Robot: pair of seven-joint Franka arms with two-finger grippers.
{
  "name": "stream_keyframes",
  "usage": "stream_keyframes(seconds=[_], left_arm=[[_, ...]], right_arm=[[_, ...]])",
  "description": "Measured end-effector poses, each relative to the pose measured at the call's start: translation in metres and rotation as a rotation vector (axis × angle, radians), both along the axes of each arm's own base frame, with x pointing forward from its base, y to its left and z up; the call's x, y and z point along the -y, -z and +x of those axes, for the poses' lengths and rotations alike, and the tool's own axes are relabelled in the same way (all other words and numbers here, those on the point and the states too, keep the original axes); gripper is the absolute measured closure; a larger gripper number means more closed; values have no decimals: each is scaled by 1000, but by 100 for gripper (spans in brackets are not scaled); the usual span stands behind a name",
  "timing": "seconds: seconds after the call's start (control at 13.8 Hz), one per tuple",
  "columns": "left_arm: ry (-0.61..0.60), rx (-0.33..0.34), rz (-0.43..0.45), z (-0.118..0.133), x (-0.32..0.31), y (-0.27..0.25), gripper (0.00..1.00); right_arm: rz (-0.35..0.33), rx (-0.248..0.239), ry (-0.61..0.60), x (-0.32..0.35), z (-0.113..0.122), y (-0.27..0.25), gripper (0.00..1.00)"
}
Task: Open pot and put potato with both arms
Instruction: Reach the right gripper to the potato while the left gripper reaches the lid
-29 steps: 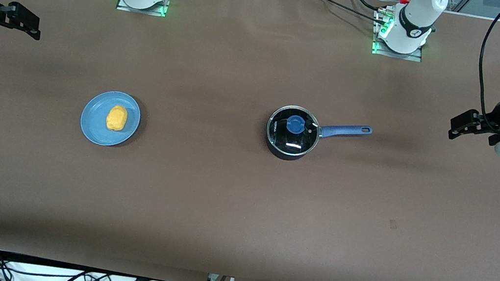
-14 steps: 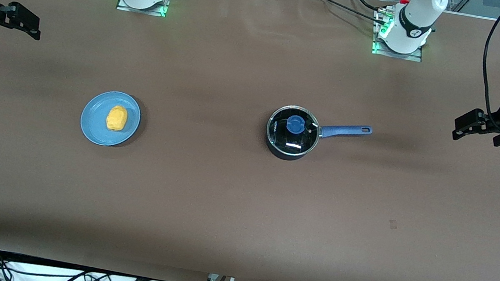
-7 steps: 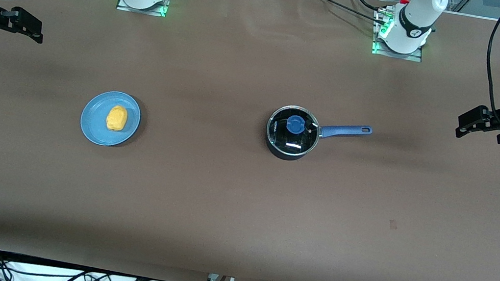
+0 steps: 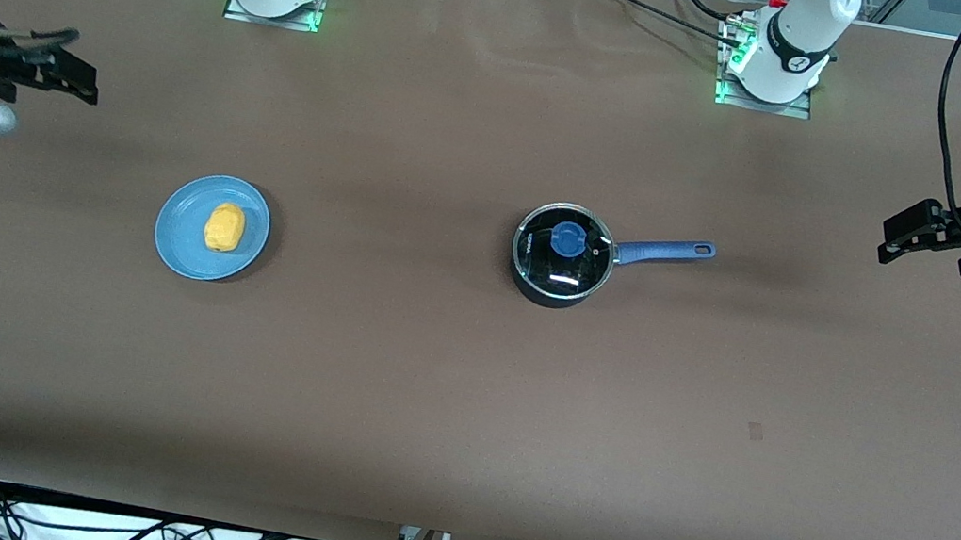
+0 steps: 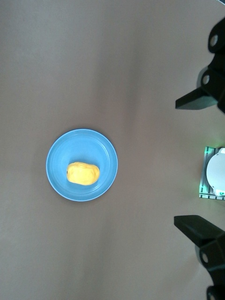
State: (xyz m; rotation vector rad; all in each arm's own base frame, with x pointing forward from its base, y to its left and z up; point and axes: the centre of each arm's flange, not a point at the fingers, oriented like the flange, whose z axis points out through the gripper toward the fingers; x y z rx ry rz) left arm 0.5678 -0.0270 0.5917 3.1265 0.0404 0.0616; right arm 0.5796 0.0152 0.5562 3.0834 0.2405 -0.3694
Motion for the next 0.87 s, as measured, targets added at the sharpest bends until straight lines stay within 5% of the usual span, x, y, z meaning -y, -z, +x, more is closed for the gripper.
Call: stream_keyframes(seconds=[0.58, 0.87], left_arm=[[2, 1, 0, 0, 1, -1, 0], [0, 2, -1, -1, 2, -10, 0]], right_arm=[[10, -68, -4, -4, 47, 112, 0], [-3, -80, 41, -9, 50, 168, 0]])
